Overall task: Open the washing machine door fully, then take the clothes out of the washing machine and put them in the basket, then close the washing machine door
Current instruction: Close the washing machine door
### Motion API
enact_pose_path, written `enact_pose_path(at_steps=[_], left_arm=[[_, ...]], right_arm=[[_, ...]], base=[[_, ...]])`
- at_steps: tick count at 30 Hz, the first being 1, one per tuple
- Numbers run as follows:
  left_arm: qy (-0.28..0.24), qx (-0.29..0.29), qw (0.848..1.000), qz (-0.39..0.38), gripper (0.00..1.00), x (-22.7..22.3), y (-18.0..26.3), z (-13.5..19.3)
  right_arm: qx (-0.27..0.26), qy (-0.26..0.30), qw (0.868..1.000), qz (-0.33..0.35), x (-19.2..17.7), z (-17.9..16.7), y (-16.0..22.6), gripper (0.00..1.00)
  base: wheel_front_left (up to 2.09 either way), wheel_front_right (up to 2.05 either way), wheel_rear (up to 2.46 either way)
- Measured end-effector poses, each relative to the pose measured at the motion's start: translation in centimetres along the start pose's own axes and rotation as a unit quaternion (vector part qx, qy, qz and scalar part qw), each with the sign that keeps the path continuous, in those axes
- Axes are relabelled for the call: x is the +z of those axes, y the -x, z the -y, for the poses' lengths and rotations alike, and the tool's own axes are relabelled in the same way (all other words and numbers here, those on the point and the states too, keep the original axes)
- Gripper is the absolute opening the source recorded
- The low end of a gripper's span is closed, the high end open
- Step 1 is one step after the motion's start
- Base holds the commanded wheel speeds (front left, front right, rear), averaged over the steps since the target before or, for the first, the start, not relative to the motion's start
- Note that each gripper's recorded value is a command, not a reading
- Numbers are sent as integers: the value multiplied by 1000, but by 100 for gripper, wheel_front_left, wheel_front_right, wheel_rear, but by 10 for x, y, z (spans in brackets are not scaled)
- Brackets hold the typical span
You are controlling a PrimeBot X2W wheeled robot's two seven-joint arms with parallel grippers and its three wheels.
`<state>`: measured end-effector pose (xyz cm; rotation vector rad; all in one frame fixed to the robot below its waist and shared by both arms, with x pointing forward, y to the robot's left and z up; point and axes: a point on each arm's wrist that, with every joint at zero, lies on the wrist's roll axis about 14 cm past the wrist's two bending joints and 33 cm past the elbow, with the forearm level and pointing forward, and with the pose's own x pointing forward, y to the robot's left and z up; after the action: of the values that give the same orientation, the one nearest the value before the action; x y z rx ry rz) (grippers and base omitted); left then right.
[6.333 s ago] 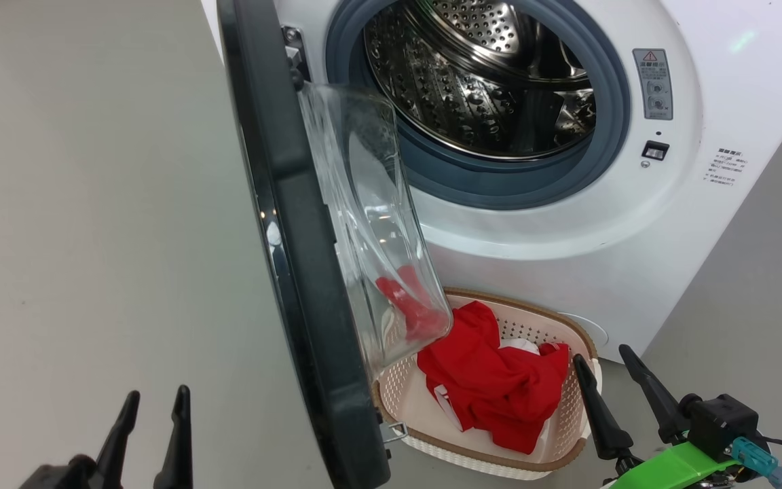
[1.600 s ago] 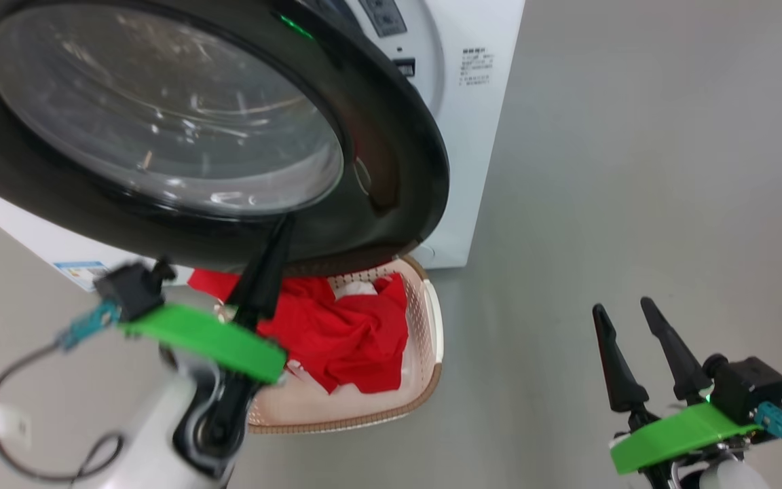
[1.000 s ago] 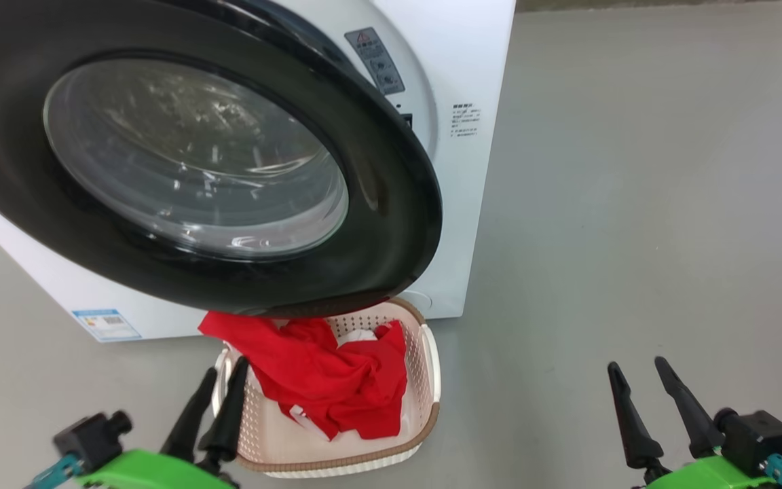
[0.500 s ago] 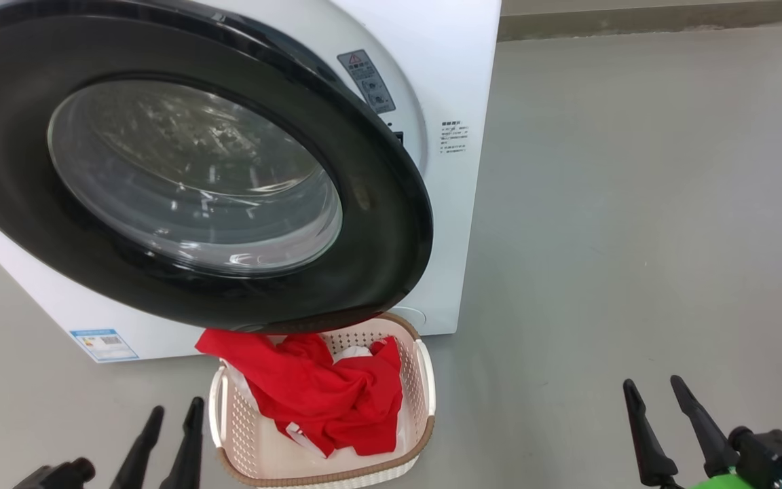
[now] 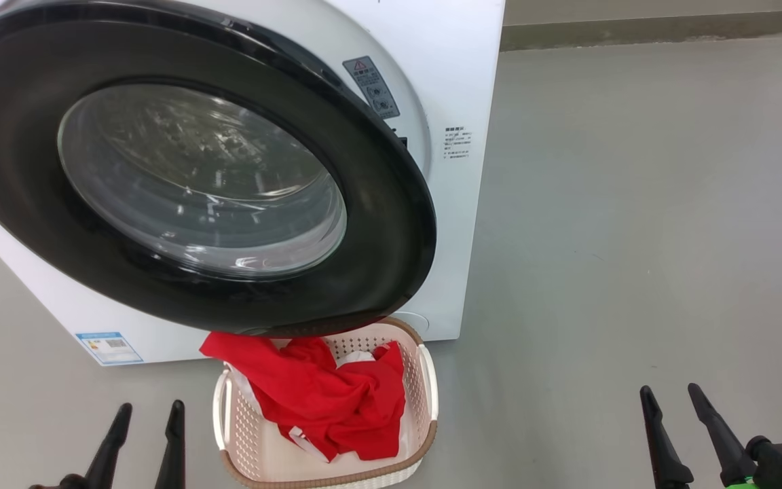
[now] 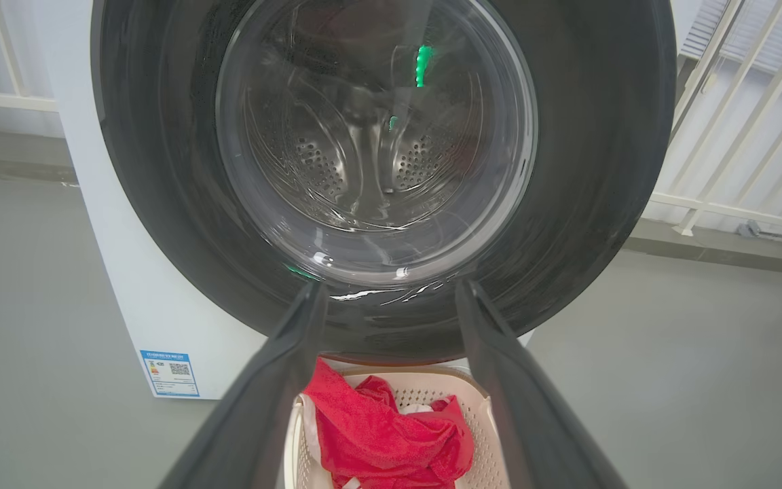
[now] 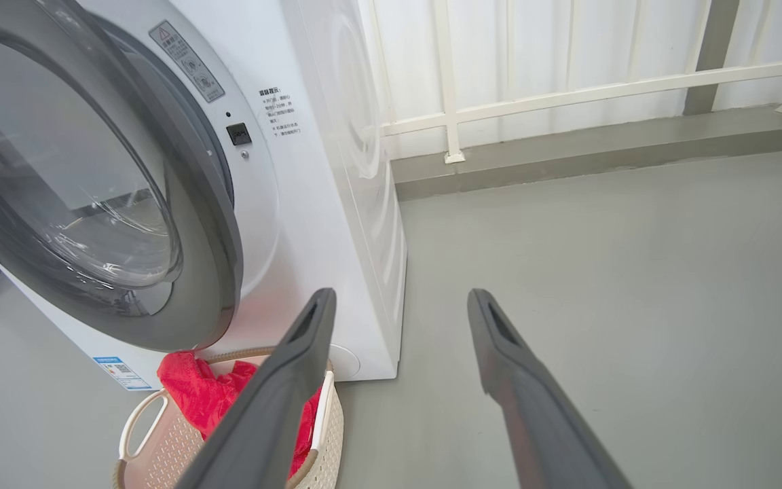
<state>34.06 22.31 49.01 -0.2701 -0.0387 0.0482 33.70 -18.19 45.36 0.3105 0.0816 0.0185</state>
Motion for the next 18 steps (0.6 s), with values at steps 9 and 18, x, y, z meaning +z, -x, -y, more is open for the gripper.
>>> enact_pose_path(at_steps=[9, 18], left_arm=[[-19, 4, 1000, -15, 100, -11, 9, 2], [-18, 5, 1000, -18, 100, -13, 10, 2]], right_arm=[[-1, 0, 1000, 4, 2, 0, -1, 100], [0, -1, 1000, 2, 1, -1, -2, 100]], base=[[0, 0, 0], [0, 0, 0]])
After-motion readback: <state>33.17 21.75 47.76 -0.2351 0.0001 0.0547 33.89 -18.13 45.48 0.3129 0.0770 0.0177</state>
